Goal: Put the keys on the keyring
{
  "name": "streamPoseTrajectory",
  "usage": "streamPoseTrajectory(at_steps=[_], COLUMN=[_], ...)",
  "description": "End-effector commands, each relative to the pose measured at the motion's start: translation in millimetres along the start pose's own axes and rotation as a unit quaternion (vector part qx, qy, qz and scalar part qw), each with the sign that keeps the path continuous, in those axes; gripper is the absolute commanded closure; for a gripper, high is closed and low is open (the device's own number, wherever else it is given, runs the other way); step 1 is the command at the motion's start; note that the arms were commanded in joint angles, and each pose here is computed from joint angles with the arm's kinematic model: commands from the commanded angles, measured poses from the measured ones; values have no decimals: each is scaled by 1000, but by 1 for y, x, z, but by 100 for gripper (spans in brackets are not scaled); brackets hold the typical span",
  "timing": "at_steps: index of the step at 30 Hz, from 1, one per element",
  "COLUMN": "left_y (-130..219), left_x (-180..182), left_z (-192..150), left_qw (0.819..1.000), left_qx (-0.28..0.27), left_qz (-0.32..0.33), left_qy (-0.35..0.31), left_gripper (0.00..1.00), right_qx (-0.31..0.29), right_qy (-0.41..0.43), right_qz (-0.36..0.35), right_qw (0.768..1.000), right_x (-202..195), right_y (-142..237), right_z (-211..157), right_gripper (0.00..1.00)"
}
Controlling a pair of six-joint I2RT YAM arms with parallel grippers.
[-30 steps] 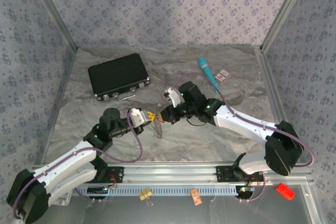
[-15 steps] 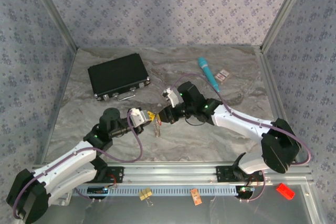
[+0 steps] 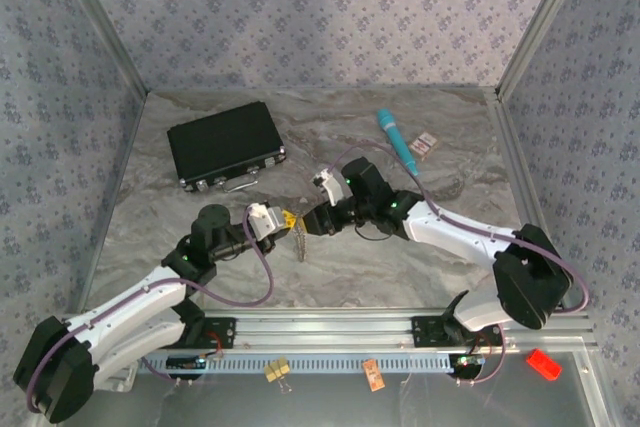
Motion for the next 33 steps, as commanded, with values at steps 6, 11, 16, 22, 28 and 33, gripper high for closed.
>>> streamPoseTrajectory(at_steps=[6,11,16,22,28,33], left_y=[0,-1,-2,-4,-6,-6], left_x=[-1,-7,-11,-14,-17,-19], left_z=[24,25,26,25,24,23], left_qw=[998,996,993,991,989,988], left_qx=[-56,-60,-58,-54,-53,-52], left_qz=[-14,-48,-76,-93,-108,-117], left_qy=[-14,-42,-68,-83,-86,-86], left_gripper=[100,100,100,100,100,100], right_qx=[-134,-118,-101,-100,-97,-98], right_qy=[301,486,508,501,498,498], right_qz=[-62,-72,-52,-59,-59,-55], right_qw=[942,863,854,858,860,860], right_x=[12,23,32,27,26,28], right_y=[47,45,37,31,27,25], right_z=[0,-21,-18,-14,-11,-9], right_gripper=[67,69,74,77,75,74])
Point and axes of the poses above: each hand's point on the last joint's axis, 136 mm out from that joint toward the fingers, its own y axis back along the fingers, its own x axis along the line the jaws close on, z = x × y, the point moved 4 cm from there along y, back along the fingers, and after that the axes turned 6 degrees about -y, right-handed, at the moved point
